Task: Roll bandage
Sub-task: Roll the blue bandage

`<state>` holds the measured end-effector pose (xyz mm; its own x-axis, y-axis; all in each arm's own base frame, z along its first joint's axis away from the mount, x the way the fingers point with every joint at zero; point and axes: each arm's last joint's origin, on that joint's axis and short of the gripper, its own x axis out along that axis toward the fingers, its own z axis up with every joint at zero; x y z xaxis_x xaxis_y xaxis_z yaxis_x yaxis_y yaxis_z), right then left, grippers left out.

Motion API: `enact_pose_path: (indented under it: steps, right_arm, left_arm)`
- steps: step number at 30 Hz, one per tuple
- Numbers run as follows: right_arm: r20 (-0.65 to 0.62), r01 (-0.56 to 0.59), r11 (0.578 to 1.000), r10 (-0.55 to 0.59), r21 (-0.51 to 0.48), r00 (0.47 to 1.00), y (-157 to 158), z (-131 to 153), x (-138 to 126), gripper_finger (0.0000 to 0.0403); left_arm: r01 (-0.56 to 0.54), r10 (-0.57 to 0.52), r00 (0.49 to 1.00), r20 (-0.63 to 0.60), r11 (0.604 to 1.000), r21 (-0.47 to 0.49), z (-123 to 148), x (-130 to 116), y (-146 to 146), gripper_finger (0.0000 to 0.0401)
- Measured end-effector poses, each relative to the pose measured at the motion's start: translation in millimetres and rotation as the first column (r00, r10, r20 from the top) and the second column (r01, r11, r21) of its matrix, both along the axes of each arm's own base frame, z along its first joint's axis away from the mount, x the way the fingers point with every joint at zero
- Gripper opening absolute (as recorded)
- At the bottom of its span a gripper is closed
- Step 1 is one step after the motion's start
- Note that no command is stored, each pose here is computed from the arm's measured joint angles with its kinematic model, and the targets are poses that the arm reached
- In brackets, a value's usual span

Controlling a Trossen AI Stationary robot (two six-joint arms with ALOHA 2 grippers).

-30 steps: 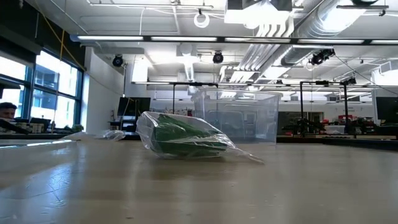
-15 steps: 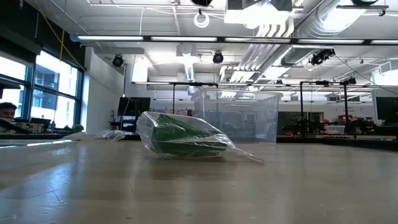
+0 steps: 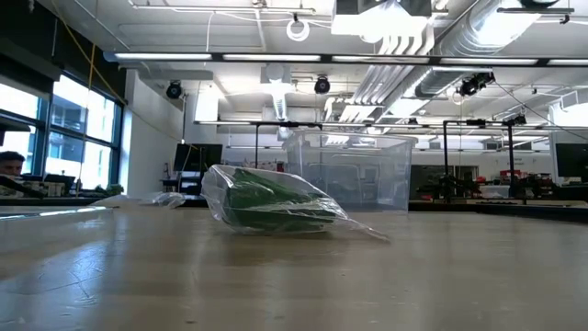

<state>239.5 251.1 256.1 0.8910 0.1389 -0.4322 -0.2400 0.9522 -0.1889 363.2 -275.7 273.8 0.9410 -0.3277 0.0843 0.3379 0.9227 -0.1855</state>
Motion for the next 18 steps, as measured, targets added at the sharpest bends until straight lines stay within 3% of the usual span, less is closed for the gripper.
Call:
enact_pose_path:
  steps: [3,8,18]
  right_arm:
    - [0.114,-0.061,0.997,0.056,0.042,0.992,8,0,-4,0.0]
    - [0.131,-0.07,0.995,0.061,0.065,0.989,11,4,-6,0.0018]
    - [0.116,-0.038,0.999,0.034,0.032,0.993,9,36,-12,0.0162]
  left_arm:
    - [-0.015,0.014,0.997,0.07,1.0,0.01,7,0,1,0.0001]
    - [-0.037,0.031,0.99,0.136,0.998,0.043,10,4,7,0.0001]
    - [-0.015,0.009,0.993,0.12,0.999,0.052,9,10,15,0.0001]
